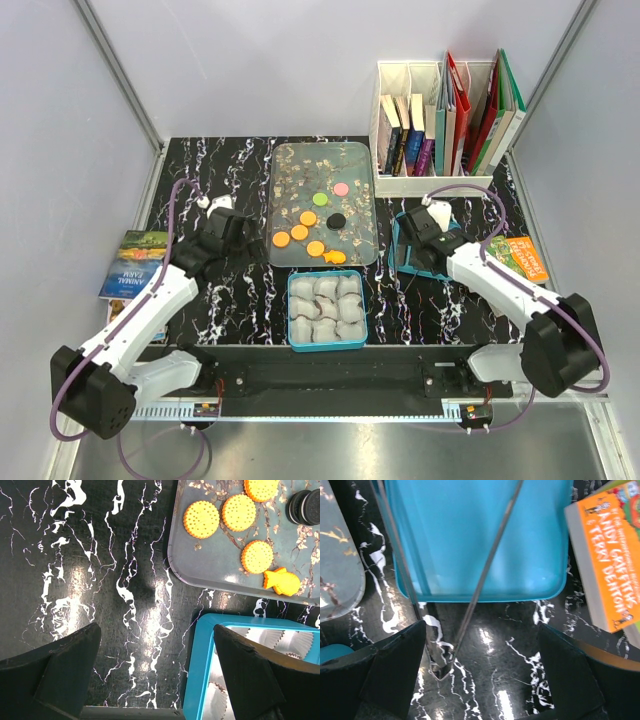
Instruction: Pack the cookies
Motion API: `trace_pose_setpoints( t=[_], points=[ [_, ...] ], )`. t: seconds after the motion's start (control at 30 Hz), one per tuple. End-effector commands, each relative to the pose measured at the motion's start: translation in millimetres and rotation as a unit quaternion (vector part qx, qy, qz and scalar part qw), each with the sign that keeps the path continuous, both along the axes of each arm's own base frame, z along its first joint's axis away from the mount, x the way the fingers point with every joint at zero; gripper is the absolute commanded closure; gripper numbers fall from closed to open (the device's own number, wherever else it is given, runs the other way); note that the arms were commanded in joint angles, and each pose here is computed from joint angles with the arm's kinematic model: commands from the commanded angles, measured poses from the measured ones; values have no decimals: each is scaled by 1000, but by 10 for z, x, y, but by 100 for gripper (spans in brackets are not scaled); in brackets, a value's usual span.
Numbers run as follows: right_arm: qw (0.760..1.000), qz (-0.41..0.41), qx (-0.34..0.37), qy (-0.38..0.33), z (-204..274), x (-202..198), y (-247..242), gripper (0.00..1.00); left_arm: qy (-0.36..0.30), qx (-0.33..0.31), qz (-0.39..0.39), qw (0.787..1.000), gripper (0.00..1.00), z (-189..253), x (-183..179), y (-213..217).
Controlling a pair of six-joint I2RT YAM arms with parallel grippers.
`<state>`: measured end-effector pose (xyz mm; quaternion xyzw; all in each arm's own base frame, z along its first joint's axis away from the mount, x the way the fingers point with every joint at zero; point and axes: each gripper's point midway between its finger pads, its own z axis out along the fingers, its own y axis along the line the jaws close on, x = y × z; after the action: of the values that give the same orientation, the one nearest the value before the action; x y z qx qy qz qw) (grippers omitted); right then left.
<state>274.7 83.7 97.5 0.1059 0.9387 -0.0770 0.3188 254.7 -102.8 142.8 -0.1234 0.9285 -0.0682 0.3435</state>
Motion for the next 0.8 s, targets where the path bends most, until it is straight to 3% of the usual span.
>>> trace_pose_setpoints(
  t=[0.0,0.77],
  points=[
    [999,17,34,-20,65,222,221,1,-12,-15,-15,1000,1,64,34,-80],
    [999,33,39,4,-445,312,350,0,6,-13,-17,1000,1,-31,33,-103]
  ],
)
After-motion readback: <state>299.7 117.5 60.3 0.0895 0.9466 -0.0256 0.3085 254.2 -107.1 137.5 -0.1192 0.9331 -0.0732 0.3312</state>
